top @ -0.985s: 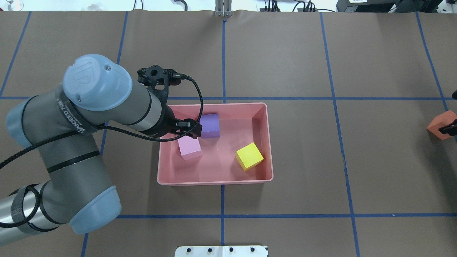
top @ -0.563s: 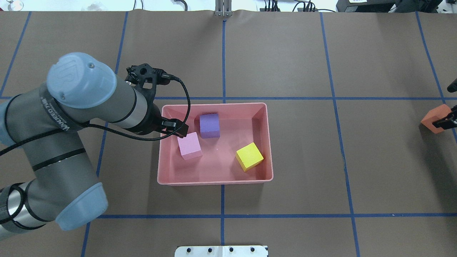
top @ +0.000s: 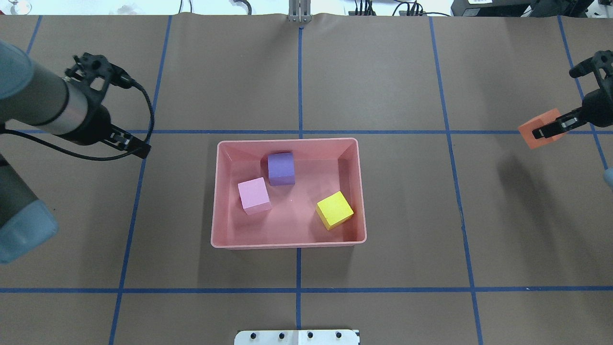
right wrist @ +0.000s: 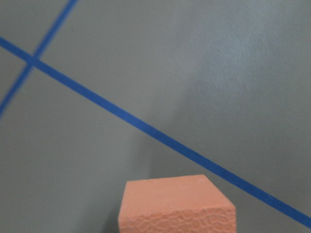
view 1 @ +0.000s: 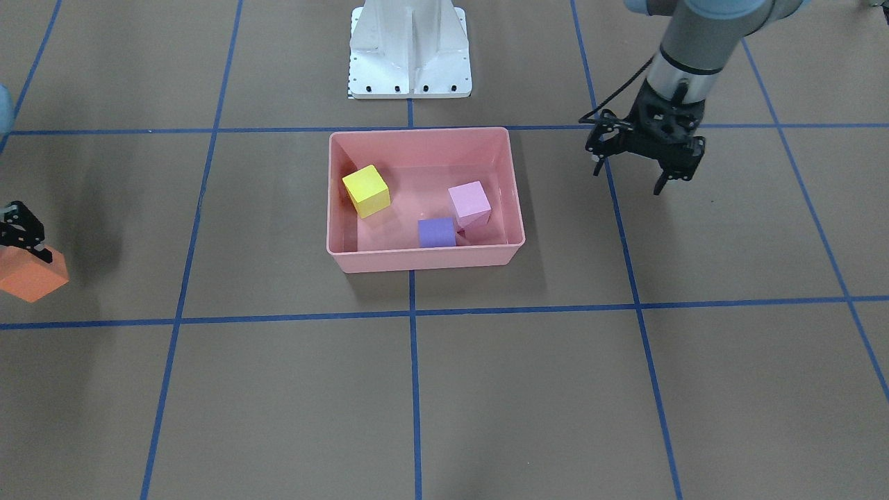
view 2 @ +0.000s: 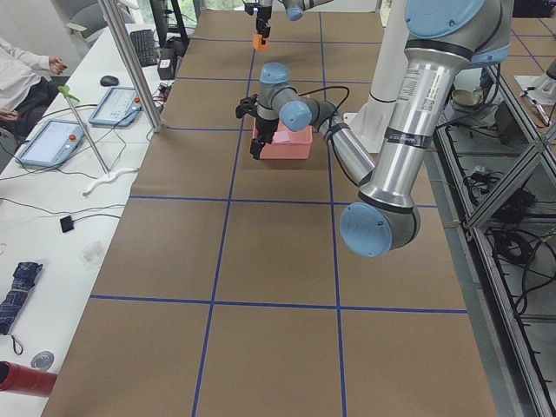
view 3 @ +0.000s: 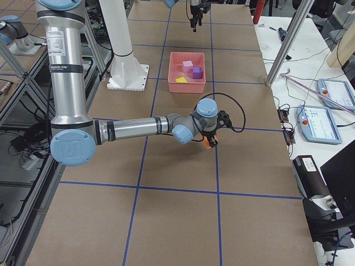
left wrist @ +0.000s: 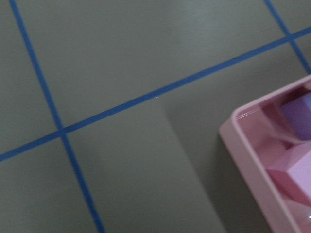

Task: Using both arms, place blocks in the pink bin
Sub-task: 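Lift the orange cube with the right gripper while the left gripper withdraws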

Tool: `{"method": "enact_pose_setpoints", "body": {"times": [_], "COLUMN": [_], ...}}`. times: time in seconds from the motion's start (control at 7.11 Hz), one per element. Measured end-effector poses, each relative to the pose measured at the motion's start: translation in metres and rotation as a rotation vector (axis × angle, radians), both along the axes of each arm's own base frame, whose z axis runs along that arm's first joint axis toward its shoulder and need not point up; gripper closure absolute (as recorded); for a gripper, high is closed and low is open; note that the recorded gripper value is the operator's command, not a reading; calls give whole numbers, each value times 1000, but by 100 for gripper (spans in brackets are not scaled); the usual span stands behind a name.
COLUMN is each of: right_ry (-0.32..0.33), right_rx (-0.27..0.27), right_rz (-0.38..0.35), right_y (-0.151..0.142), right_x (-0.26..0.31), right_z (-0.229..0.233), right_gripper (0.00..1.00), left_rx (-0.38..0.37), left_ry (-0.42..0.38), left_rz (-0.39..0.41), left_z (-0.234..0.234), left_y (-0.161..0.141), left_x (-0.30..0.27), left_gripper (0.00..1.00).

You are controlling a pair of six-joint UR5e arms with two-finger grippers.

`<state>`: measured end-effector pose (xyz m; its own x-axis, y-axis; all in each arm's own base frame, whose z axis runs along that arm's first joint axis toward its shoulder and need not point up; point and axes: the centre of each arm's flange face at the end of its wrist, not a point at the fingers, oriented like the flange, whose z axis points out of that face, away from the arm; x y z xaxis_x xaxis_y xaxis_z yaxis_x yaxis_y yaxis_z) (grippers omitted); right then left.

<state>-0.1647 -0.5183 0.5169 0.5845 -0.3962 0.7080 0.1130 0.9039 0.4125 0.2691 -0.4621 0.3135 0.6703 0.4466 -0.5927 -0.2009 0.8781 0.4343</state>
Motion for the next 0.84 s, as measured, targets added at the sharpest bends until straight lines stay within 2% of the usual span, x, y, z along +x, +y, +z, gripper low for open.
{"method": "enact_pose_setpoints", "body": {"times": [0.28,0.42,0.7,0.84], "right_ry": [-73,-89,-84,-72], "right_rx": [-113,-162,-243,-268], "right_rz": [55,83,146,182], "right_y": [-3,-1,24,47], "right_x": [-61,-95,-166,-204], "right_z": [-115,-169,-261,-300], "right_gripper": [83,83,79,75], "left_rx": [40,51,62,62], "left_ry": [-52,-67,-76,-77], "left_rz": [62,86,118,122], "left_z": [64,97,149,159], "left_y": [-35,-55,-79,-82], "left_x": [-93,-137,-205,-217], "left_gripper": [0,0,0,0]}}
